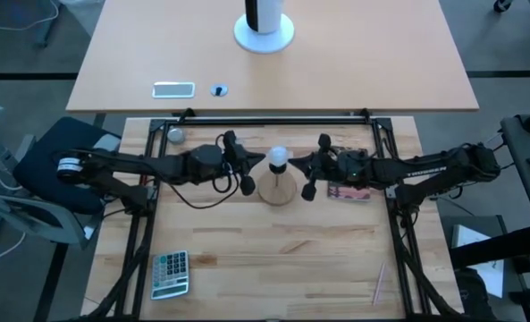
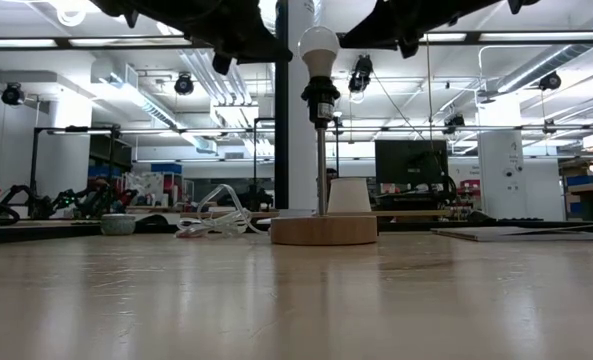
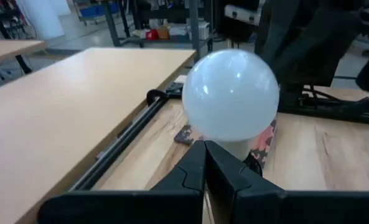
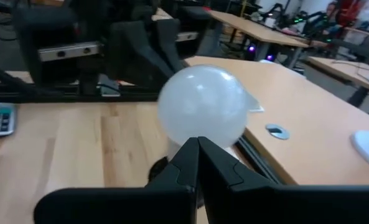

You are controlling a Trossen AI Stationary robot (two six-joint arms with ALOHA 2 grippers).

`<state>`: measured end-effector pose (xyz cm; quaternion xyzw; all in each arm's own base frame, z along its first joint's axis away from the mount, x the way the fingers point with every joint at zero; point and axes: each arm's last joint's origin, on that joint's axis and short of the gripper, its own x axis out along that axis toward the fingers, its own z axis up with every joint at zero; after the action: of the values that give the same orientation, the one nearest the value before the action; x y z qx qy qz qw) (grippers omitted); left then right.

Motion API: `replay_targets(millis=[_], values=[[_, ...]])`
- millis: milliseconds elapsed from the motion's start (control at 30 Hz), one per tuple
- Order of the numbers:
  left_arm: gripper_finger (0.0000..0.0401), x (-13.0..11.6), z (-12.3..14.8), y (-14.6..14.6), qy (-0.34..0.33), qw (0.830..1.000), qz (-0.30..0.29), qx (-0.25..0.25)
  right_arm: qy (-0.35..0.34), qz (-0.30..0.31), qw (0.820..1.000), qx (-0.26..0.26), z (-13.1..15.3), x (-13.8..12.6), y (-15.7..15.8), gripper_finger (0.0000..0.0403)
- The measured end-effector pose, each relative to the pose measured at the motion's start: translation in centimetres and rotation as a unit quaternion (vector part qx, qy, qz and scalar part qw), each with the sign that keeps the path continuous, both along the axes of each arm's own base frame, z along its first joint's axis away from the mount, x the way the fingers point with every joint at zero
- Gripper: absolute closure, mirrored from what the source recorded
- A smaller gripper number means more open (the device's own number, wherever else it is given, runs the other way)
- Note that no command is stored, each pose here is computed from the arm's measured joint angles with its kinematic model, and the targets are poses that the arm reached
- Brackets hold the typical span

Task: Screw lightbulb
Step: Insert the lightbulb into the lamp

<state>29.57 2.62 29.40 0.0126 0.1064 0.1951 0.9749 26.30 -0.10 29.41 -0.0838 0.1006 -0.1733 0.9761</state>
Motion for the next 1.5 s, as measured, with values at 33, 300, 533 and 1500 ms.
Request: replay_targets(millis=[33, 300, 533, 1500], values=[[0.0401, -0.1, 0.1, 0.0, 0.0, 1.0, -0.002, -0.003, 0.002, -0.007, 1.0, -0.001, 0.0, -0.1, 0.0, 0.0401], [0.0401, 0.0, 0.4, -0.5, -0.015, 0.997, -0.078, -0.013, 0.009, -0.044, 0.999, -0.015, -0.1, -0.2, -0.7, 0.0401], [0.0401, 0.4, 0.3, -0.2, -0.024, 0.998, -0.05, -0.003, -0.002, -0.027, 1.0, -0.014, -0.1, 0.3, -0.7, 0.0401], [0.0401, -0.2, 0.9, -0.8, -0.03, 0.995, -0.089, -0.017, 0.018, -0.065, 0.997, -0.032, -0.1, -0.3, -0.2, 0.0401]])
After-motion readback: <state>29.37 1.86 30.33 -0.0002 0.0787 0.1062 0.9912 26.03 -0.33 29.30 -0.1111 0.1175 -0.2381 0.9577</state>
